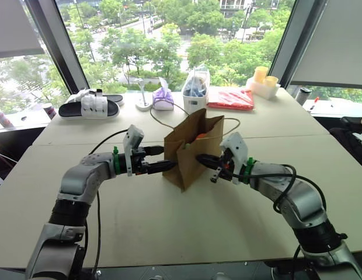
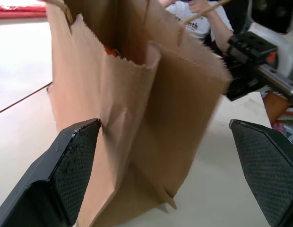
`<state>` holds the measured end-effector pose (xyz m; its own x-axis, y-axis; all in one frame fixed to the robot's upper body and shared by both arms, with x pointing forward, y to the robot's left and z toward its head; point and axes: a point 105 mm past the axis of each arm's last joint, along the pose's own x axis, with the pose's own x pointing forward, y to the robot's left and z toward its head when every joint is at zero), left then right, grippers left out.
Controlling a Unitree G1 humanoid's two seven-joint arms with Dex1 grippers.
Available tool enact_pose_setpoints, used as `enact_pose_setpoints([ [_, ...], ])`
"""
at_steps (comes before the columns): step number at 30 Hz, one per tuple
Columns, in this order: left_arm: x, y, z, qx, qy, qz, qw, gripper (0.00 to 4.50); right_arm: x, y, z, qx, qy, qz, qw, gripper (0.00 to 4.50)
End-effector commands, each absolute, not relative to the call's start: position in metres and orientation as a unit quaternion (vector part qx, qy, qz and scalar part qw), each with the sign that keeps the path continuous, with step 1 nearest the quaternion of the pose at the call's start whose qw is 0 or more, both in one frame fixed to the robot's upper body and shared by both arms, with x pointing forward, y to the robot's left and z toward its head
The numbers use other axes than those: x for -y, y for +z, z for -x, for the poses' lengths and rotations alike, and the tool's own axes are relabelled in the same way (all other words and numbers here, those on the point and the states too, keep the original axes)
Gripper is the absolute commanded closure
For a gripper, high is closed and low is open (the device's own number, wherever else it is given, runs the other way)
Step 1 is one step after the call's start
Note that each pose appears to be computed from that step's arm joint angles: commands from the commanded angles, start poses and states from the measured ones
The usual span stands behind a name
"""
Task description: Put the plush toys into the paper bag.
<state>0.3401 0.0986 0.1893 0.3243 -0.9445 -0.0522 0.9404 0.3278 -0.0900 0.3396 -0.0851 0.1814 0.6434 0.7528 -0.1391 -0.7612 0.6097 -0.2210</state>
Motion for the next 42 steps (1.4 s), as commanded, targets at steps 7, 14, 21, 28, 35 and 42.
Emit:
enact_pose_setpoints([
  [7, -0.084, 0.198, -0.338, -0.013, -0.574, 0.002, 0.819, 0.0, 0.072, 0.194, -0.343, 0.02, 0.43, 0.14, 0.891, 4.48],
  [14, -0.08, 0.187, -0.359, -0.002, -0.502, -0.01, 0.865, 0.0, 0.077, 0.193, -0.34, 0.017, 0.424, 0.144, 0.894, 4.48],
  [21, -0.072, 0.186, -0.36, 0.01, -0.484, 0.009, 0.875, 1.09, 0.092, 0.193, -0.336, 0.01, 0.403, 0.144, 0.904, 4.5],
  [28, -0.069, 0.186, -0.36, 0.012, -0.479, 0.027, 0.878, 4.4, 0.115, 0.197, -0.326, 0.001, 0.374, 0.153, 0.915, 4.5],
  [35, -0.073, 0.195, -0.362, 0.013, -0.517, 0.049, 0.854, 4.4, 0.167, 0.206, -0.314, -0.012, 0.297, 0.163, 0.941, 4.5],
  [42, -0.084, 0.225, -0.358, 0.023, -0.645, 0.082, 0.759, 4.4, 0.228, 0.213, -0.304, -0.033, 0.212, 0.183, 0.959, 4.5],
])
